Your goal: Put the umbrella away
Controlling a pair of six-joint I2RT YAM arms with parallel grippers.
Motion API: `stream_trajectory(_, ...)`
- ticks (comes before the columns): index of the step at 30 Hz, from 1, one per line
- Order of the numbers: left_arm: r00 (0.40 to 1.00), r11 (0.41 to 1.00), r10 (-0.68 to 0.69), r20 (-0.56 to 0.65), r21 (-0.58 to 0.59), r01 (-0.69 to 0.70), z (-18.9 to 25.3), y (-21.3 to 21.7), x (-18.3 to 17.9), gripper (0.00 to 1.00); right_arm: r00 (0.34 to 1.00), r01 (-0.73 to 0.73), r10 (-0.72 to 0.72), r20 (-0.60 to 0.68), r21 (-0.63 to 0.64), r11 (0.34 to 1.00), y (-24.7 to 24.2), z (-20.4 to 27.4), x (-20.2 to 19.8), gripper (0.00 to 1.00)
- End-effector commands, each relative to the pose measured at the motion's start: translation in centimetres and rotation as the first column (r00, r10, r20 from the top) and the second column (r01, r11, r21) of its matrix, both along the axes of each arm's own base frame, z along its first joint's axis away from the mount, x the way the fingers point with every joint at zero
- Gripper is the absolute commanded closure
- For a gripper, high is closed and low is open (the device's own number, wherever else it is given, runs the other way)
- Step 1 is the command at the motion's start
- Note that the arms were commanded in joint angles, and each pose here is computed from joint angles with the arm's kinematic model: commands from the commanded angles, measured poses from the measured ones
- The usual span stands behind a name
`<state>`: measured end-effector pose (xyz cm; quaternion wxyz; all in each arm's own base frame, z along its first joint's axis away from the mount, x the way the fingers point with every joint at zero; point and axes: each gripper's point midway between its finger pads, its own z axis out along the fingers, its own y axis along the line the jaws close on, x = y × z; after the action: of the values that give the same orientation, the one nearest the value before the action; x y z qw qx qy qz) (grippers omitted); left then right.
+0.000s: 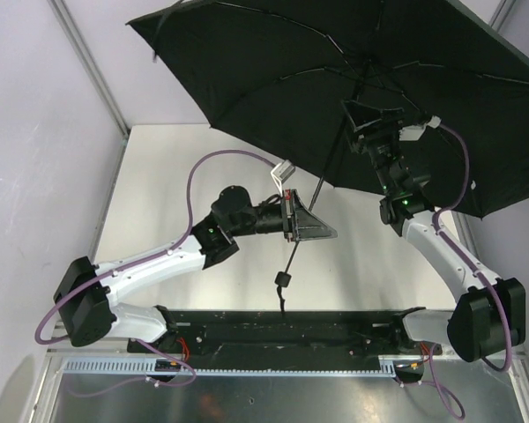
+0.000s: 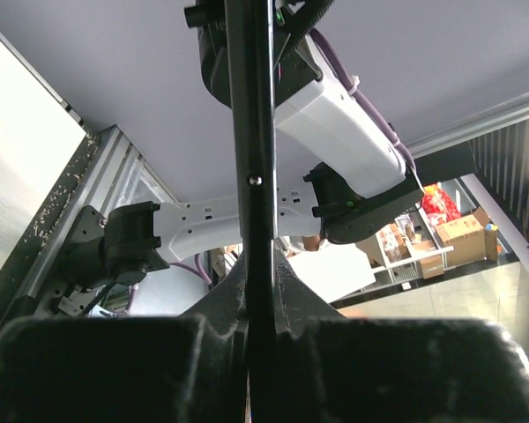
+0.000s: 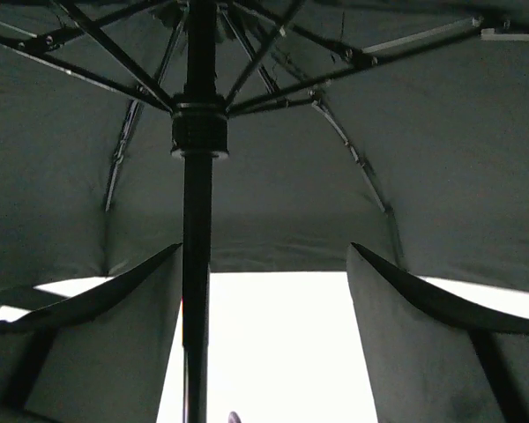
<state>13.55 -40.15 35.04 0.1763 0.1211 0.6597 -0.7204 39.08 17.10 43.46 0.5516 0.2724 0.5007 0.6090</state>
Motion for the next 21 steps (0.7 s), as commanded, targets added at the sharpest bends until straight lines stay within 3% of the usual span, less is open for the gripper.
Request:
stream_trajectory(1, 0.993, 0.992, -0.01, 0.116, -0.122, 0.024, 3.2, 0.4, -1.1, 1.0, 0.984, 0.115, -0.119, 0.13, 0.039, 0.993, -2.2, 4.8, 0.2, 0.24)
stream_trajectory(4, 0.995, 0.994, -0.006, 0.102, -0.109, 0.017, 2.4, 0.3, -1.1, 1.0, 0.975, 0.173, -0.174, 0.14, 0.024, 0.985, -2.8, 5.4, 0.9, 0.28)
stream_trajectory(7, 0.996, 0.995, -0.002, 0.093, -0.099, 0.012, 1.7, 0.3, -1.2, 1.0, 0.963, 0.264, -0.265, 0.049, 0.022, 0.964, -4.1, 4.9, 2.0, 0.35)
stream_trajectory(13, 0.997, 0.997, -0.012, 0.074, -0.081, 0.018, 0.8, 0.0, -1.4, 1.0, 0.951, 0.304, -0.307, 0.043, 0.069, 0.95, -5.4, 5.9, 3.1, 0.37)
stream_trajectory(21, 0.998, 0.997, -0.021, 0.067, -0.073, 0.025, 0.4, 0.0, -1.7, 1.0, 0.965, 0.262, -0.263, 0.022, 0.042, 0.964, -5.2, 6.3, 4.8, 0.6)
